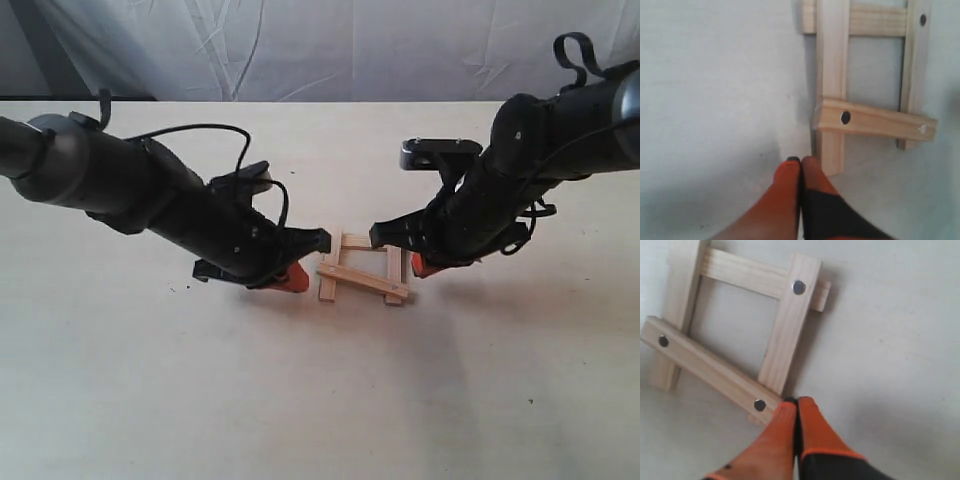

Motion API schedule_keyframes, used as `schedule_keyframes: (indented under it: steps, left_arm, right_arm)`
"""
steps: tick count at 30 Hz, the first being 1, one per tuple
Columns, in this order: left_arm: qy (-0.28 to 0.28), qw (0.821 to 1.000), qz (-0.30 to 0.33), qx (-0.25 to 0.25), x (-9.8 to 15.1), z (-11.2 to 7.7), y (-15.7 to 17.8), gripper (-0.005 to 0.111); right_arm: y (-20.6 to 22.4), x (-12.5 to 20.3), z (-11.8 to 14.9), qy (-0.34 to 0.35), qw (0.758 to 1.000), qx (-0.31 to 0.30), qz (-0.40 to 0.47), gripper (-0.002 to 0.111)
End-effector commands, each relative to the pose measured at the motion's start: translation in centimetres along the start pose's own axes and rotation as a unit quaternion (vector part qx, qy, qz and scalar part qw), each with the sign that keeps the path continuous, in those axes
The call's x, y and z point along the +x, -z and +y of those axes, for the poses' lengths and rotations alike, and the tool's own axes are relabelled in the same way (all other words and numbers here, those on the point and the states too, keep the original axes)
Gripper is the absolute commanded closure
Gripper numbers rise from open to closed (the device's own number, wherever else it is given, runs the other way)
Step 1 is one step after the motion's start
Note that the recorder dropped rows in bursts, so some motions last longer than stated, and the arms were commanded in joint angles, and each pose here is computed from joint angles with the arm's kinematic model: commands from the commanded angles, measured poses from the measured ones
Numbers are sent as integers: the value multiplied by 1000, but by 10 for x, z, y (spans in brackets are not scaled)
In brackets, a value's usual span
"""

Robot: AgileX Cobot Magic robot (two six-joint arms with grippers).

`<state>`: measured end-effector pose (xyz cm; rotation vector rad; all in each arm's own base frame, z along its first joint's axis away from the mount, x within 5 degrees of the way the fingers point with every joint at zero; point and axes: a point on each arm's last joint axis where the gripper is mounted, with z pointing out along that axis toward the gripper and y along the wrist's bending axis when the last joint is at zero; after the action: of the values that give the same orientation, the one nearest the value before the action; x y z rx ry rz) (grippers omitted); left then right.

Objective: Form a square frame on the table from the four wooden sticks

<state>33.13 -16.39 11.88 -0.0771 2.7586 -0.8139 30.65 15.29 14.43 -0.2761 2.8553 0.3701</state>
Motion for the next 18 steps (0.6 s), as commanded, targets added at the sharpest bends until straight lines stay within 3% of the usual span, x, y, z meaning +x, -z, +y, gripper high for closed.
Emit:
schedule_keyframes:
  steps: [1,9,18]
  left_arm:
    - [-2,1000,-25,11,-13,0,34,107]
    - [-41,995,-79,-31,-17,12,100,107]
    - [-105,977,-137,-126,12,13,169,107]
  right_arm:
    - [16,-9,4,21,1000,1,-5,108]
    - [41,-39,27,51,998,-20,-15,108]
    - [25,-43,78,118,992,-42,-2,108]
